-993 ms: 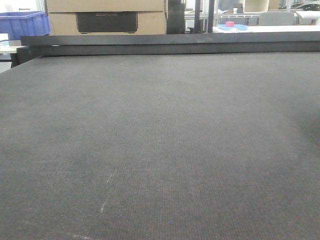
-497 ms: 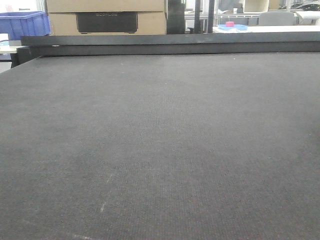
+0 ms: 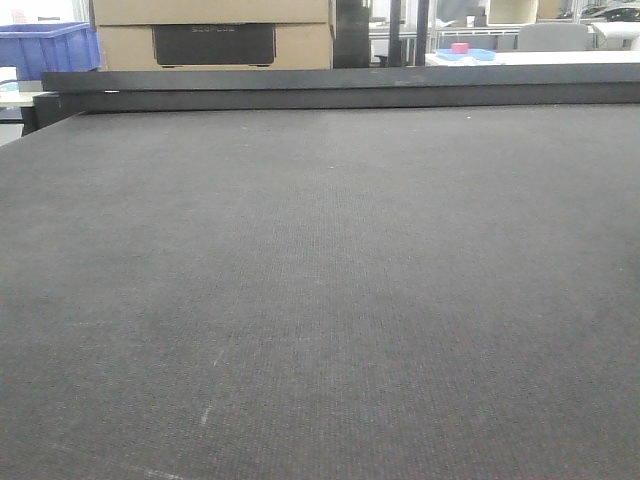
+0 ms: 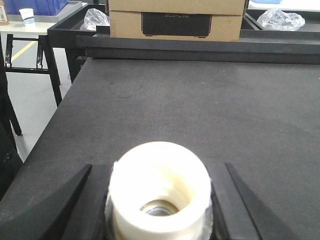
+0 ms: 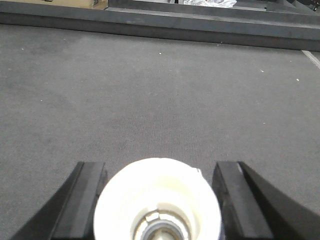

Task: Place valve from conveyor to right shelf box
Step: 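Lift both held valves up off the belt, then drive the base away from the conveyor toward the steel shelf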

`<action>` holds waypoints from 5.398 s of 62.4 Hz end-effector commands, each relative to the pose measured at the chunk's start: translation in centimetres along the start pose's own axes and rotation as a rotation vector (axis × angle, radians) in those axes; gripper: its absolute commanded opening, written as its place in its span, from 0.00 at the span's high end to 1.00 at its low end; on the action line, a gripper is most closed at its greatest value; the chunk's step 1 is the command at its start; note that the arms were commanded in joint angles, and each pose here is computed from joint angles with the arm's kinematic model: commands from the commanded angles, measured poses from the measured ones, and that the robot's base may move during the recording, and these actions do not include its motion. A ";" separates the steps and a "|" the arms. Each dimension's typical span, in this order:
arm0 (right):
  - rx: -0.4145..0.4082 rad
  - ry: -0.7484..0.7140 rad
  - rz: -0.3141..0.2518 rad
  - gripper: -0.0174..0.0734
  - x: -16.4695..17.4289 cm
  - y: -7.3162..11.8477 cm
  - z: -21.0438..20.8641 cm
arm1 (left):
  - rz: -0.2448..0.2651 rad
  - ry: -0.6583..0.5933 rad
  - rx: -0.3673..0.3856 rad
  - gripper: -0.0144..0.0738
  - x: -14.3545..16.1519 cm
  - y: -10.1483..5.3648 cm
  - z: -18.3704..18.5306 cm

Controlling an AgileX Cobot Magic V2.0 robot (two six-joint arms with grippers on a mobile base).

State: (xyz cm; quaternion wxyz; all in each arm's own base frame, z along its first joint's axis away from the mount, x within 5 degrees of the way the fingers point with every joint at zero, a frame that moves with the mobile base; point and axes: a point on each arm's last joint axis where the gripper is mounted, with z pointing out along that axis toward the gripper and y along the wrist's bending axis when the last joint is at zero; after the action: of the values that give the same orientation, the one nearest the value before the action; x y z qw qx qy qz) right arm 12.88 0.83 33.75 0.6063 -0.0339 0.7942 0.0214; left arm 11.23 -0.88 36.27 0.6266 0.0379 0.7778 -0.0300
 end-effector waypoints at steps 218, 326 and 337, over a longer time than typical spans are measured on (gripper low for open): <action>0.013 -0.096 -0.008 0.99 -1.0 -0.1 -0.3 | -0.018 -0.076 -0.008 0.96 -0.8 0.1 -0.3; 0.013 -0.096 -0.008 0.99 -1.0 -0.1 -0.3 | -0.018 -0.076 -0.008 0.96 -0.8 0.1 -0.3; 0.013 -0.096 -0.008 0.99 -1.0 -0.1 -0.3 | -0.018 -0.076 -0.008 0.96 -0.8 0.1 -0.3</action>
State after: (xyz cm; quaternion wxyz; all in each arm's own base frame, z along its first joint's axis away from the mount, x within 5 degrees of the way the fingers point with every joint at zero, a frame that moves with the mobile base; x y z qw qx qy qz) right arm 12.88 0.84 33.68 0.6055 -0.0333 0.7949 0.0223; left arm 11.24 -0.87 36.34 0.6297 0.0361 0.7754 -0.0310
